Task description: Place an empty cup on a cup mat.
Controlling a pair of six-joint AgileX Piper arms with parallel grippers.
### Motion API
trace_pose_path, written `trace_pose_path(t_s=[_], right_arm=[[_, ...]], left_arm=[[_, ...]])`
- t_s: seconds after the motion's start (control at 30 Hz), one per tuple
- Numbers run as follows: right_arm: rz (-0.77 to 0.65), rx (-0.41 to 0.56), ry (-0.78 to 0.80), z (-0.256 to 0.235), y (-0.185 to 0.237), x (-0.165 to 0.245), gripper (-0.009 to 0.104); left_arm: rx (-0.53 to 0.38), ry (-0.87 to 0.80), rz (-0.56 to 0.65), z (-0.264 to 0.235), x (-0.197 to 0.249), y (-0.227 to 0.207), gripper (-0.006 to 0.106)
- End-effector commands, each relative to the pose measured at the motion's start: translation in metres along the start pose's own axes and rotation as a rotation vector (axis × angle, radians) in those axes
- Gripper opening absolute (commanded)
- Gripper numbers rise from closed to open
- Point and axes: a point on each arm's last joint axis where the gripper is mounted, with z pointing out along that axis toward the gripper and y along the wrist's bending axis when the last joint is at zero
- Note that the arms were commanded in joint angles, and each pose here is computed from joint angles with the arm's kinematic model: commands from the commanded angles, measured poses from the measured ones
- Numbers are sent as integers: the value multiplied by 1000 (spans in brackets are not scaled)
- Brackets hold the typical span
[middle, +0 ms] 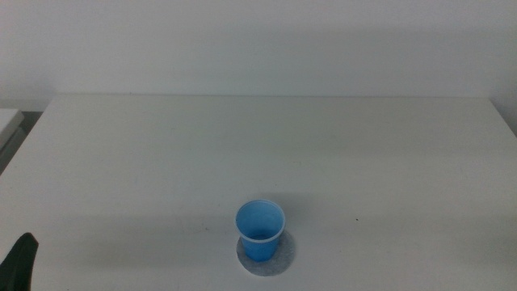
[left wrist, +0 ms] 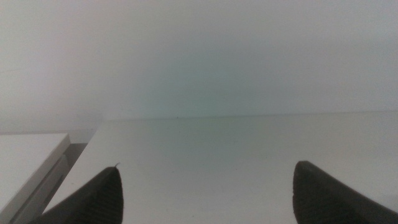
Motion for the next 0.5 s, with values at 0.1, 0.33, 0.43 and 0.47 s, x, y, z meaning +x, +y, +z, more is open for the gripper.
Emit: trace_pose_path(t_s=[0.1,0.33,0.43,0.47], right_arm=[[-26,12,43,-1,-1,6,91],[1,9,43,-1,-1,6,91],[1,9,43,-1,-1,6,91],[1,9,43,-1,-1,6,91]], left_arm=[[2,-17,-3,0,-1,0,94],[2,-17,-3,0,-1,0,94],[2,-17,-3,0,-1,0,94],[2,-17,-3,0,-1,0,94]])
